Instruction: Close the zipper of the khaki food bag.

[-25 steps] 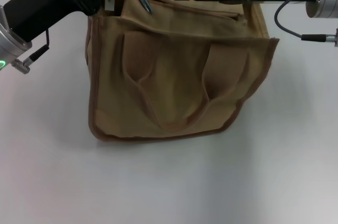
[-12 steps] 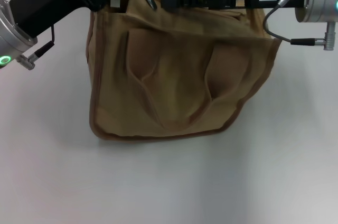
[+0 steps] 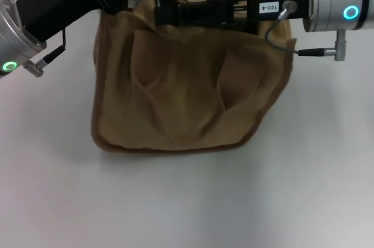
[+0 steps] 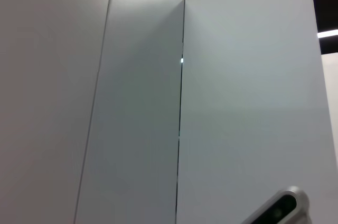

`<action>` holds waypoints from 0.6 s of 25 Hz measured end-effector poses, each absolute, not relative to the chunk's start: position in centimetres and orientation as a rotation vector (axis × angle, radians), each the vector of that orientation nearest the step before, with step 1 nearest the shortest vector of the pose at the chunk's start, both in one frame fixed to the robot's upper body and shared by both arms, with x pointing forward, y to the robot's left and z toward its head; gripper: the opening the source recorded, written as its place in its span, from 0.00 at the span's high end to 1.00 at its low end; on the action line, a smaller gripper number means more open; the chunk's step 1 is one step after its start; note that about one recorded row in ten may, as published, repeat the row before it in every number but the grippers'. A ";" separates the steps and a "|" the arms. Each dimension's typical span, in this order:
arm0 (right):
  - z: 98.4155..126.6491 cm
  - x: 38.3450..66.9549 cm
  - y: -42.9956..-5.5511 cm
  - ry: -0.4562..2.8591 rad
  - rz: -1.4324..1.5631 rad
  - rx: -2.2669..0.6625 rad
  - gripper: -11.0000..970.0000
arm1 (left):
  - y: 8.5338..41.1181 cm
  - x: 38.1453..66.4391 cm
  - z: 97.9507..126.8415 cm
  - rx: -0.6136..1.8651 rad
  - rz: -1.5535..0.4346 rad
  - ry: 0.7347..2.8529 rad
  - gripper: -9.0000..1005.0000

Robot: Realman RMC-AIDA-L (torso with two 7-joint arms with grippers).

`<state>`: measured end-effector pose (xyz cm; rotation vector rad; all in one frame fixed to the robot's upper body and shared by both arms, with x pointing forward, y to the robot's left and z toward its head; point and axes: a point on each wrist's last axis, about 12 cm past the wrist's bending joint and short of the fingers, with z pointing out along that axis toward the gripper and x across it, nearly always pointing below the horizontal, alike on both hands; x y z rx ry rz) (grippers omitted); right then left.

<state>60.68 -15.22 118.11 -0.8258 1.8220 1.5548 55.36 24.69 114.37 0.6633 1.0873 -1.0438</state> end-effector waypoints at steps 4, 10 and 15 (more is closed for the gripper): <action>118.3 61.0 -15.0 1.817 1.541 -0.818 0.55 | 24.5 55.4 114.5 0.673 -1.047 1.084 0.93; 118.5 60.8 -14.5 1.779 1.525 -0.862 0.55 | 24.5 55.4 114.5 0.675 -1.047 1.082 0.93; 118.6 60.9 -14.5 1.769 1.517 -0.860 0.55 | 24.5 55.4 114.5 0.674 -1.050 1.081 0.93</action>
